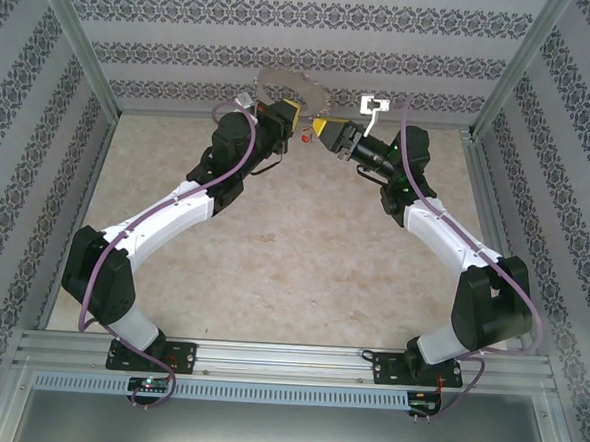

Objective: Put the keys on the keyring

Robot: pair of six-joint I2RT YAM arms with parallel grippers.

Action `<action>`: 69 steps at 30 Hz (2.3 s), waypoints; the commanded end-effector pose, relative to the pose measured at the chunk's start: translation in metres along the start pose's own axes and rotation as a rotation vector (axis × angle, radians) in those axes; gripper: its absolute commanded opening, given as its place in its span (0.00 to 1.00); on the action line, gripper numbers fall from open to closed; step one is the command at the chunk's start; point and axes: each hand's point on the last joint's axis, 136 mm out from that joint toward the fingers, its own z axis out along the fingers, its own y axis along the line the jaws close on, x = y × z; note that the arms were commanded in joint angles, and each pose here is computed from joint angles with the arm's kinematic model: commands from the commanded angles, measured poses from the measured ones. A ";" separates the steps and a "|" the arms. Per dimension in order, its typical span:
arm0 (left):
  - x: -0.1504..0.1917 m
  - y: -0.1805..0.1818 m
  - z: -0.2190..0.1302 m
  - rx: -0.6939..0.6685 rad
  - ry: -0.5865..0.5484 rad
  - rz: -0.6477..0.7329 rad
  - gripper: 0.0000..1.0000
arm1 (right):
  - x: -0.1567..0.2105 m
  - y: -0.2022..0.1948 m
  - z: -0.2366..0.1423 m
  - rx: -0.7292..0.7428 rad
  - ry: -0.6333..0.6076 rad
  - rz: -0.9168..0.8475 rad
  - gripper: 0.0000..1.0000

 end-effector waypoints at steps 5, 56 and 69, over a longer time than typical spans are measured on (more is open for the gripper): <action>-0.001 -0.035 -0.002 0.116 -0.010 -0.022 0.00 | -0.015 0.011 0.006 -0.044 -0.021 -0.037 0.36; 0.010 -0.015 0.010 0.060 0.002 -0.014 0.00 | -0.006 -0.038 0.005 0.144 -0.021 -0.117 0.15; 0.012 -0.016 0.008 0.063 0.005 -0.011 0.00 | -0.011 -0.044 -0.005 0.163 -0.039 -0.103 0.24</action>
